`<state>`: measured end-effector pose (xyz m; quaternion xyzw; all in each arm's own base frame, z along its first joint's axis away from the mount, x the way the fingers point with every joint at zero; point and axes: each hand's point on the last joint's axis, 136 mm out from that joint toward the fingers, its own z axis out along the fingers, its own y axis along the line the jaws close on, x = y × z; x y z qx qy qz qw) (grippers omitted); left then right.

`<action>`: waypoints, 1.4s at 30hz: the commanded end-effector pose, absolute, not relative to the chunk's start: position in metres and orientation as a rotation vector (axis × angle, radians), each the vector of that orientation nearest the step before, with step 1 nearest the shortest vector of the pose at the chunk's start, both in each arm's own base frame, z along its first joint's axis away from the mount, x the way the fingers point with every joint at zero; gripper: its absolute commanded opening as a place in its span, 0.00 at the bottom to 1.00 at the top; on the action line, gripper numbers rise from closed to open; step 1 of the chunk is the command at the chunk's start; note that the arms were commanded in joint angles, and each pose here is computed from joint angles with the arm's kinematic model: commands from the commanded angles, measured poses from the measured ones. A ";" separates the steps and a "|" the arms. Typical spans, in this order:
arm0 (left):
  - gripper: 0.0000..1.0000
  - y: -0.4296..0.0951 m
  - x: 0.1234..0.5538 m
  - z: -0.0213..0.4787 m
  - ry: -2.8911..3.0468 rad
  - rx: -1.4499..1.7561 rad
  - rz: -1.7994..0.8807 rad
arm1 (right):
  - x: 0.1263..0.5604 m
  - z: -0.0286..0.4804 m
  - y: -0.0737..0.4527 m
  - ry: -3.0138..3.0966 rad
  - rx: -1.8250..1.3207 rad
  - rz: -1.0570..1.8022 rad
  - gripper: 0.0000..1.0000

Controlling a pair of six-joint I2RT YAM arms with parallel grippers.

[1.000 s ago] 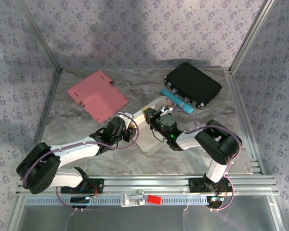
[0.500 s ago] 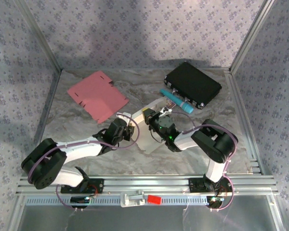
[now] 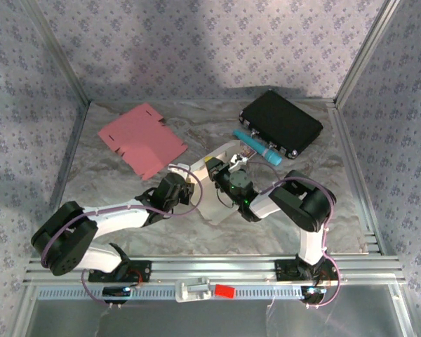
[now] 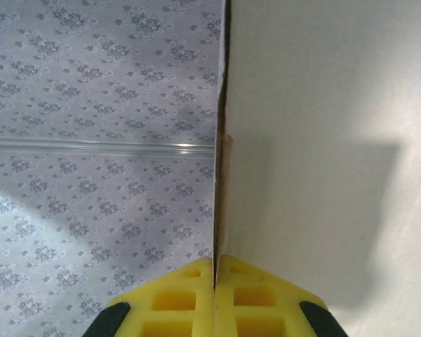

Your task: Fold the paper box

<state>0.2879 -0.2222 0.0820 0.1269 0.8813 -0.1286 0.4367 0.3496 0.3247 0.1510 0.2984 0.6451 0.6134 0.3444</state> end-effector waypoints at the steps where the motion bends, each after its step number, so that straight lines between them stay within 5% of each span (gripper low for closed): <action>1: 0.31 -0.228 0.295 0.094 2.158 0.277 -0.339 | 0.335 0.129 0.337 1.784 0.668 1.557 0.00; 17: 0.19 -0.226 0.310 0.093 2.184 0.161 -0.247 | 0.333 0.125 0.344 1.788 0.704 1.576 0.00; 24: 0.00 -0.223 0.313 0.091 2.201 0.085 -0.103 | 0.333 0.127 0.344 1.781 0.732 1.576 0.00; 37: 0.00 -0.215 0.315 0.089 2.243 -0.013 0.007 | 0.336 0.133 0.344 1.770 0.766 1.572 0.00; 39: 0.00 -0.216 0.314 0.090 2.243 -0.010 0.003 | 0.336 0.132 0.342 1.775 0.777 1.565 0.06; 42: 0.00 -0.215 0.313 0.094 2.252 0.002 0.000 | 0.339 0.134 0.333 1.788 0.819 1.545 0.29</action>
